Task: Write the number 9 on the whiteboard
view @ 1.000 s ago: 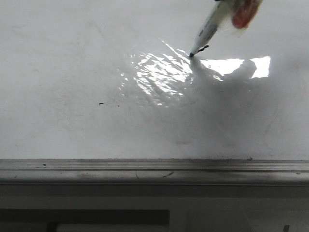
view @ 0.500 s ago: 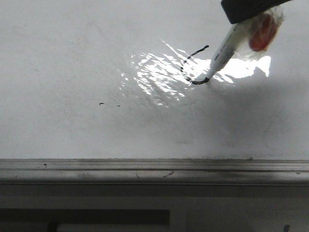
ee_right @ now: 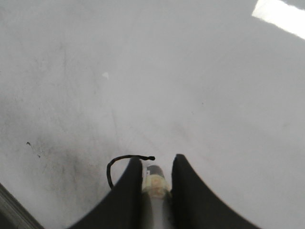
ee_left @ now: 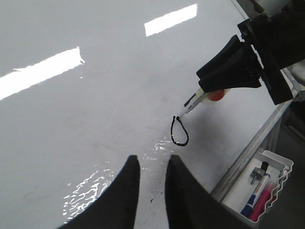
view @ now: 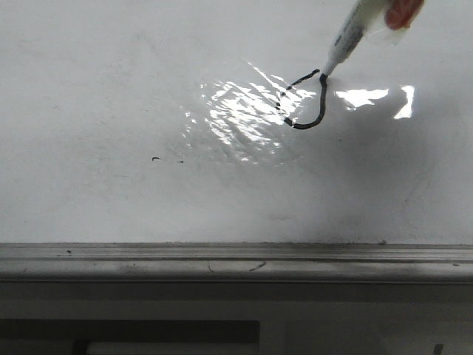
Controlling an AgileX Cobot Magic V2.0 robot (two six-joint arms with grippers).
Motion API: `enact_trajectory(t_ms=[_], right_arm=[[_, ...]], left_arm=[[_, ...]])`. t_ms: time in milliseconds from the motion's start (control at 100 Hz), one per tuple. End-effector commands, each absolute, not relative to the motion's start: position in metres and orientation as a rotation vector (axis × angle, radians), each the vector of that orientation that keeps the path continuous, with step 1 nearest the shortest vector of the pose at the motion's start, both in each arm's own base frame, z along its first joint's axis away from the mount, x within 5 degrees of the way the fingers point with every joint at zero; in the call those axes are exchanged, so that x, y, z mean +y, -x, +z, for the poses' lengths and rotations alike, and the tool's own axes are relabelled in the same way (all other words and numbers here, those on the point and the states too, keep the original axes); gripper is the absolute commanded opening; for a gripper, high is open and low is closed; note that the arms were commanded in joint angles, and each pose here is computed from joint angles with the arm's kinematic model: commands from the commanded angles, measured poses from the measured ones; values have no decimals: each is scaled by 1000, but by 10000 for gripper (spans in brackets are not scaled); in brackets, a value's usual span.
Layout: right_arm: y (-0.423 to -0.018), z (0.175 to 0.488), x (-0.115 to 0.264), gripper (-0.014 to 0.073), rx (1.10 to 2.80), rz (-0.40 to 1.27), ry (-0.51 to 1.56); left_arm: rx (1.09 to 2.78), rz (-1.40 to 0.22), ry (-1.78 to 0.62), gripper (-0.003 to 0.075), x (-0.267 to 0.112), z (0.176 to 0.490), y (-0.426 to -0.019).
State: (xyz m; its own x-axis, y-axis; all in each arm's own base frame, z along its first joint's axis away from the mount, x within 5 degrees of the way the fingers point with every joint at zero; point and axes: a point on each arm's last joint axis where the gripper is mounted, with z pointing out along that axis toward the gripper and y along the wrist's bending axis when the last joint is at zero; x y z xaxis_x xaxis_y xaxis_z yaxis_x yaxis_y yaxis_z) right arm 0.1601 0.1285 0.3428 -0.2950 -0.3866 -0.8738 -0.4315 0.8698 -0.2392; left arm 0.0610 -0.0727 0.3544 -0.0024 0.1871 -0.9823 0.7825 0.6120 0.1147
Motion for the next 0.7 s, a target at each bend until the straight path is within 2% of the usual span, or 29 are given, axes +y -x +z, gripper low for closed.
enact_trajectory(t_ms=[0,110,250,390,560,690], right_arm=[[-168,359,126,-69,1823,-35,627],[-170,360,127,-69,1829,-31,620],[-169,351,126,-69,1917,-5,578],[-160,328,129,-69,2036,58,576],[-141,290,137,-69,2151,100,681],[-135,284,140,-69,2162,119,699]], left_arm=[[1496,-588,-774,116,-71,367,-62],[1496,-588,-774,116,-71,367,-62],[1497,-588,-776,116,-71,367,-62],[1502,-592,-783,116,-71,367,-61],[1516,-602,-808,116,-72,365,-60],[1519,-605,-814,116,-73,364,-60]])
